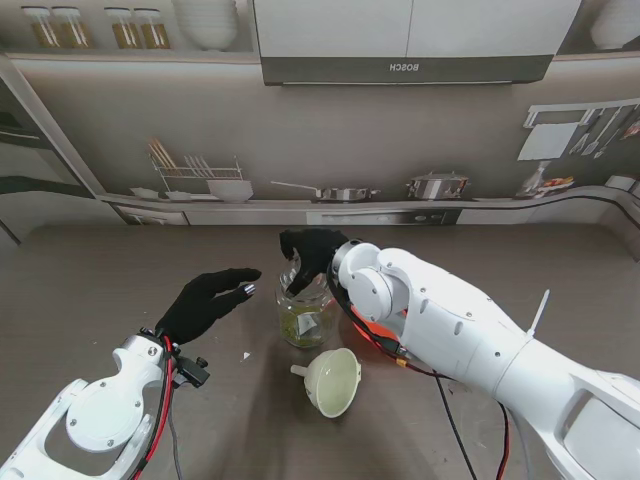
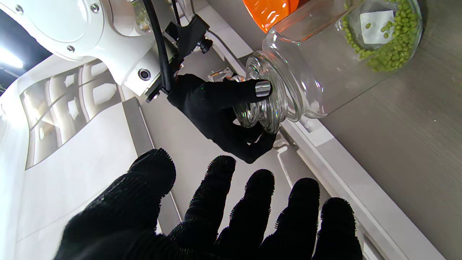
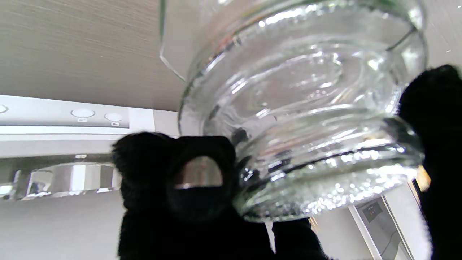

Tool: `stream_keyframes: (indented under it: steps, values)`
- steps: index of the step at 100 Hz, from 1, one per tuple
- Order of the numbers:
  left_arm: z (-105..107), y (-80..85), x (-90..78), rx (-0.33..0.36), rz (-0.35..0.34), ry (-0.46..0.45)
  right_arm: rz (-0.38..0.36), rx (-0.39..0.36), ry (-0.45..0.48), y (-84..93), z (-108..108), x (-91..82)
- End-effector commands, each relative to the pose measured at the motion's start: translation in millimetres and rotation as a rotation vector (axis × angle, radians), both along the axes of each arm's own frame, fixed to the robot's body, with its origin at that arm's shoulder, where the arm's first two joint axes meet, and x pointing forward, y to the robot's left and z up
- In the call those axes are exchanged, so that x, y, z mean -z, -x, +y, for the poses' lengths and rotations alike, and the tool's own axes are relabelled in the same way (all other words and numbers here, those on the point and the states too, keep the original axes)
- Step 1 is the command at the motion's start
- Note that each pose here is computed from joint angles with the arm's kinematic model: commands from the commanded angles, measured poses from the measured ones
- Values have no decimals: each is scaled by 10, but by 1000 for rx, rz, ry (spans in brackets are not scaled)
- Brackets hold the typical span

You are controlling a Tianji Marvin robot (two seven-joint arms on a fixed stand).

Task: Pour mung beans into a glass jar with a funnel

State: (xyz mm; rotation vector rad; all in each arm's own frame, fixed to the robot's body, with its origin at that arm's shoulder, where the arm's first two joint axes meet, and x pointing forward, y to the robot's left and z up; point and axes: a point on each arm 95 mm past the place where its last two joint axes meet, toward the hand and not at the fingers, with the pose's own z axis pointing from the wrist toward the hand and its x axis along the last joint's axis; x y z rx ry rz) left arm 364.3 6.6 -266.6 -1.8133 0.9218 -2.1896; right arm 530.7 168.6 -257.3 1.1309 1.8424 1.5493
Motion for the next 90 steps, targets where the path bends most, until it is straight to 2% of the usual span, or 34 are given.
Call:
stream_keyframes:
  steps: [1, 51, 90]
  values:
    - [-26, 13, -6, 17, 8, 2, -3, -16, 11, 5, 15, -39]
    - [-26, 14, -2, 18, 13, 1, -96, -67, 77, 34, -1, -7]
    - [-27, 12, -1, 22, 15, 1, -115, -80, 104, 43, -23, 0]
